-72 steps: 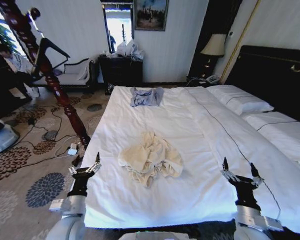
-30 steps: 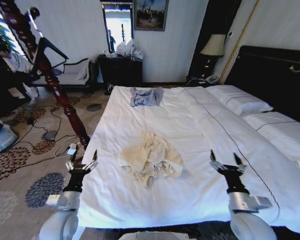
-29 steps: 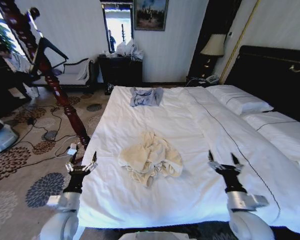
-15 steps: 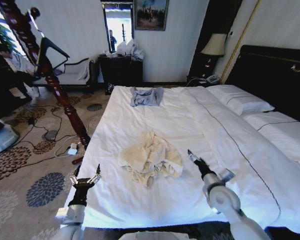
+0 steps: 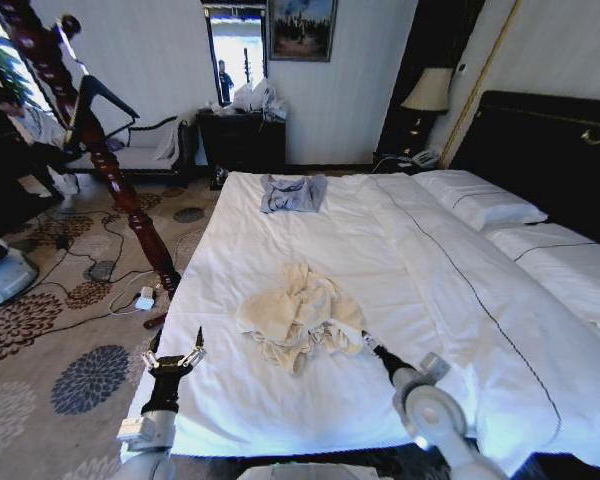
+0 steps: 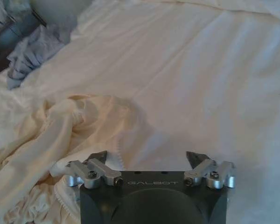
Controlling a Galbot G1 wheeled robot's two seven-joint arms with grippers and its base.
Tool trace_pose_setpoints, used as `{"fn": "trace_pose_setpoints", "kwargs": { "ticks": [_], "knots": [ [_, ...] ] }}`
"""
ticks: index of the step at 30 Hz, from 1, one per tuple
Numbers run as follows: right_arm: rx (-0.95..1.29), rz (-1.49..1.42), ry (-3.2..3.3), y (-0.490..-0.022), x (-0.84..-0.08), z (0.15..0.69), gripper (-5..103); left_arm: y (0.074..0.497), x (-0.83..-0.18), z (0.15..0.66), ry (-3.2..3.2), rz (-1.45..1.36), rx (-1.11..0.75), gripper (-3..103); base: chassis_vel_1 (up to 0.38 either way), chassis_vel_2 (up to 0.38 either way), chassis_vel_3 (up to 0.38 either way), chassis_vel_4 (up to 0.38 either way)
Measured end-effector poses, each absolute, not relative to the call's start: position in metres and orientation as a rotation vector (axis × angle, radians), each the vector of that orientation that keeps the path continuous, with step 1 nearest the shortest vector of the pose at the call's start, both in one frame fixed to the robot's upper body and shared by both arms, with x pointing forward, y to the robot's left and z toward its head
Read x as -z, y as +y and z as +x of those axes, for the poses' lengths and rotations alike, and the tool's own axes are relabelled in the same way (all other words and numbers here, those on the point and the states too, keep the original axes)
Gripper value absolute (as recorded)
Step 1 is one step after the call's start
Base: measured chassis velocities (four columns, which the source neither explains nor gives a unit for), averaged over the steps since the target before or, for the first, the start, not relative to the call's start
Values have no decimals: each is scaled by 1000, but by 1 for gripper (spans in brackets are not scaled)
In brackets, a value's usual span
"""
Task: Pick up the clothes from the bed and hang them on the clothes hanger.
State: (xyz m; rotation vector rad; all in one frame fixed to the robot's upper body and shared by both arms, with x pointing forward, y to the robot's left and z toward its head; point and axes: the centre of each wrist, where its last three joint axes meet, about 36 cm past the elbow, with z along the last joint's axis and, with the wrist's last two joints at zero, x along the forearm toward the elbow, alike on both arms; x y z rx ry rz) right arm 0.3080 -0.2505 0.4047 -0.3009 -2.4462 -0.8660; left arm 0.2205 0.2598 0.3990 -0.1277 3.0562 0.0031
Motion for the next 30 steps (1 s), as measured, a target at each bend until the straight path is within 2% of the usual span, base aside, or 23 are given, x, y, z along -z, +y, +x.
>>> {"fn": "trace_pose_setpoints", "kwargs": {
  "ticks": [1,2,4,6,10,11,14,16,18,19,23,30],
  "knots": [
    [866,-301,-2446,-250,-405,308,95,260,-399,220,3056,-128,-3,100,0,0,0,0],
    [877,-270,-2468,-248,-401,307,85,261,-398,220,3059,-139,-7,100,0,0,0,0],
    [881,-241,-2482,-246,-399,304,74,266,-397,217,3065,-156,-9,100,0,0,0,0],
    [879,-235,-2486,-245,-398,303,74,267,-396,215,3067,-164,-6,100,0,0,0,0],
    [892,-223,-2493,-238,-394,301,52,271,-393,212,3068,-189,2,100,0,0,0,0],
    [892,-223,-2493,-238,-394,301,52,271,-393,212,3068,-189,2,100,0,0,0,0],
    [893,-200,-2505,-236,-397,302,36,273,-392,210,3065,-214,3,100,0,0,0,0],
    [890,-192,-2513,-236,-399,302,36,273,-392,209,3065,-221,5,100,0,0,0,0],
    [865,-154,-2564,-242,-403,303,25,275,-393,206,3063,-228,9,100,0,0,0,0],
    [865,-154,-2564,-242,-403,303,25,275,-393,206,3063,-228,9,100,0,0,0,0],
    [711,-26,-2691,-271,-421,316,4,276,-396,204,3053,-234,8,100,0,0,0,0],
    [498,74,-2770,-306,-453,341,0,276,-392,203,3050,-252,13,100,0,0,0,0]
  ]
}}
